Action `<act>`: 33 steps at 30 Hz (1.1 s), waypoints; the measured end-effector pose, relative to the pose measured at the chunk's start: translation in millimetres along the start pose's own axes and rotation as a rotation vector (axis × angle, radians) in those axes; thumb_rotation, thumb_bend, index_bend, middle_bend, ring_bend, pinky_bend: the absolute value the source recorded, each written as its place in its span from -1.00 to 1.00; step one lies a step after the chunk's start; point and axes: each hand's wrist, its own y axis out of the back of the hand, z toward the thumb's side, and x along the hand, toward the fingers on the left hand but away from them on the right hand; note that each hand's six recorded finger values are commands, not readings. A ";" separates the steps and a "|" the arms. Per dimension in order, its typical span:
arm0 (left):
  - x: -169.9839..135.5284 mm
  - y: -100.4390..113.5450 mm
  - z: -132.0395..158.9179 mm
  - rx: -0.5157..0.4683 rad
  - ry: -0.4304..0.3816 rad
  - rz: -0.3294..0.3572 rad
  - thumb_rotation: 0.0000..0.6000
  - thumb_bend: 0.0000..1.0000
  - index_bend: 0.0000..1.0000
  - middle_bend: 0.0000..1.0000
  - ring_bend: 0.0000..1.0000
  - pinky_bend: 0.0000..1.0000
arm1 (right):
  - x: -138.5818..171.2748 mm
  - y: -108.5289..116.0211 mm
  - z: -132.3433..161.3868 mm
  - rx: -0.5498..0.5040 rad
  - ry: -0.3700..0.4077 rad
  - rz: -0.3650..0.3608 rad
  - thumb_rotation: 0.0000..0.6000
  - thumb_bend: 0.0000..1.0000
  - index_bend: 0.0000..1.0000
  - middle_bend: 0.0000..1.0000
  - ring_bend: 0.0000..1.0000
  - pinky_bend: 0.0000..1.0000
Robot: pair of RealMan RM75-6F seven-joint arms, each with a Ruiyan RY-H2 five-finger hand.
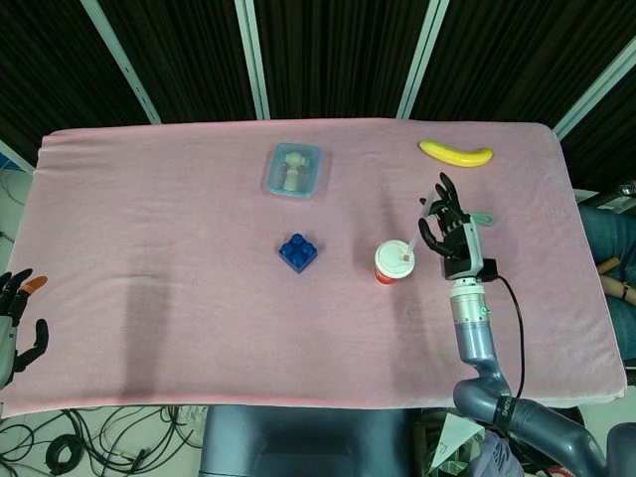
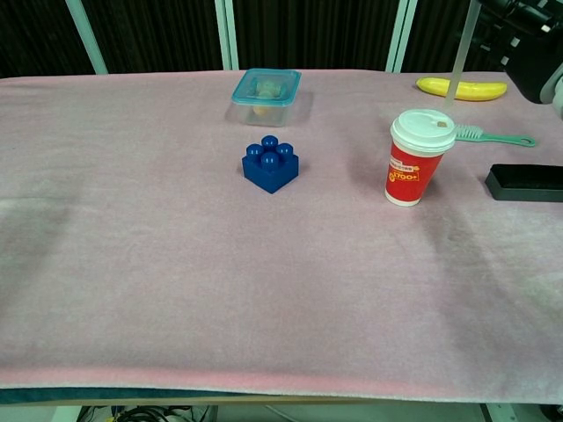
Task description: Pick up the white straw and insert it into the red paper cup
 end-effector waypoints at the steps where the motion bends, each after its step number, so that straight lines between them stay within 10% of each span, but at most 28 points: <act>1: 0.1 0.1 0.0 0.000 0.000 0.000 1.00 0.16 -0.62 -0.82 -0.95 -1.00 | 0.0 0.1 -0.9 -0.001 -0.002 -0.002 1.00 -0.23 0.24 -1.00 -1.00 -0.69; 33: 0.2 1.1 -0.9 -0.001 0.004 -0.001 1.00 0.16 -0.62 -0.82 -0.95 -1.00 | 3.2 1.0 -18.9 -0.010 -0.039 -0.006 1.00 -0.22 0.24 -1.00 -1.00 -0.69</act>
